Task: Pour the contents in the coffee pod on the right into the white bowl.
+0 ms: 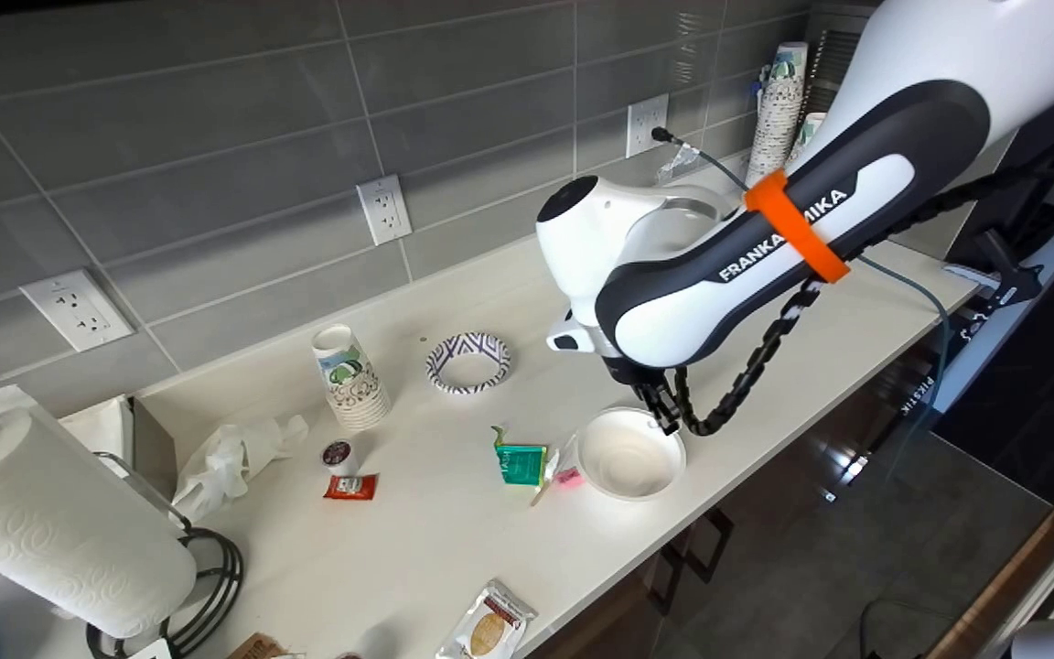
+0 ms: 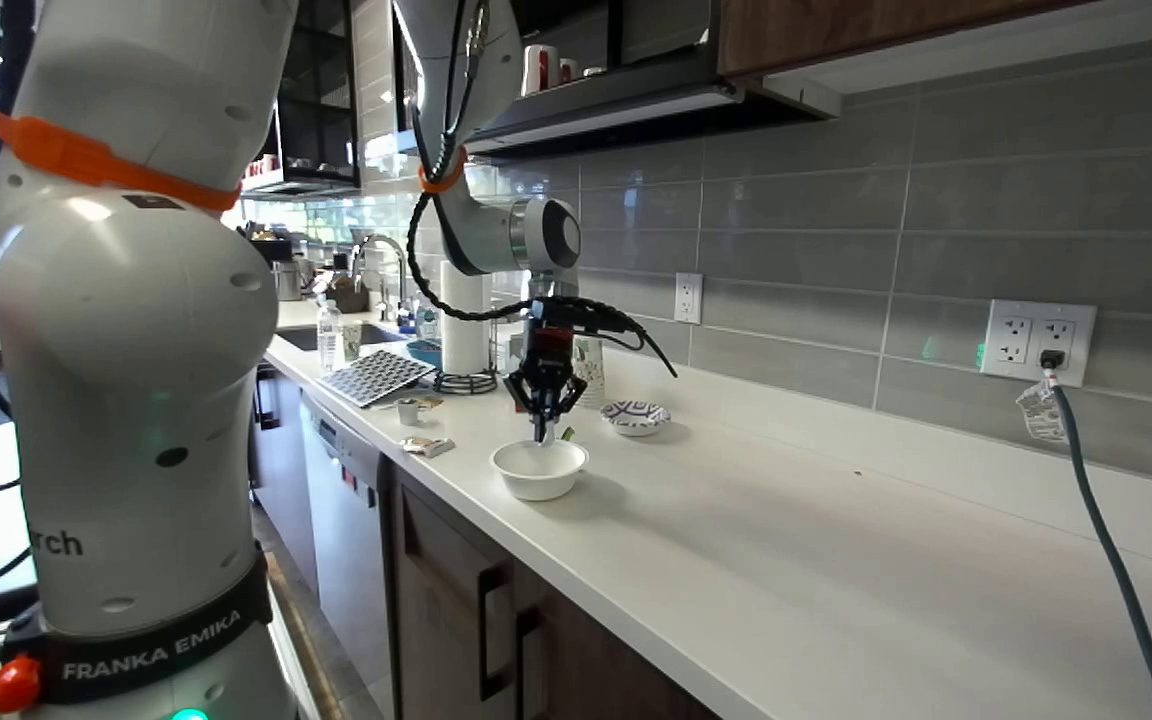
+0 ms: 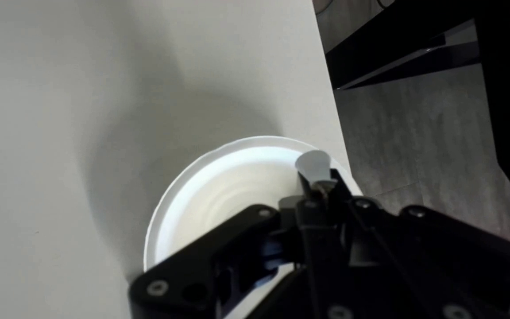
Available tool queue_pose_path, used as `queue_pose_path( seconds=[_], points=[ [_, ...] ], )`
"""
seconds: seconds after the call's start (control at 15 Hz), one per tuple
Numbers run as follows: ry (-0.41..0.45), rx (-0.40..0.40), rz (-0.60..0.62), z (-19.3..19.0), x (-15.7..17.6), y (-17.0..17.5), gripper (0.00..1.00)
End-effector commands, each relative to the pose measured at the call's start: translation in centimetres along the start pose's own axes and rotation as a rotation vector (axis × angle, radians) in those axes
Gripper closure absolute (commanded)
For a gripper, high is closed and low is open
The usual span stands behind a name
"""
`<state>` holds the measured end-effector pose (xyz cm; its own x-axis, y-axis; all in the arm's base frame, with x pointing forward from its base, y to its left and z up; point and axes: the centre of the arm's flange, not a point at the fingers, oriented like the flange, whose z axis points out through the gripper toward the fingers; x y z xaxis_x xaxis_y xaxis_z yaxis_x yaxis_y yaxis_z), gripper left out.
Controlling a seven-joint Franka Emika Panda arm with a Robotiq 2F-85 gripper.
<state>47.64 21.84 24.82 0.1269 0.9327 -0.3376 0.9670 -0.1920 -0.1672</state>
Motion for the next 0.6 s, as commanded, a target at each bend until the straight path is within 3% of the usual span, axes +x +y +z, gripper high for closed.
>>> queue_pose_path(
  seconds=[0.0,0.53],
  points=[
    [-0.06,0.003,-0.047,0.1,2.1,0.6,0.91],
    [-0.12,-0.002,-0.093,0.2,3.7,1.3,0.82]
  ],
)
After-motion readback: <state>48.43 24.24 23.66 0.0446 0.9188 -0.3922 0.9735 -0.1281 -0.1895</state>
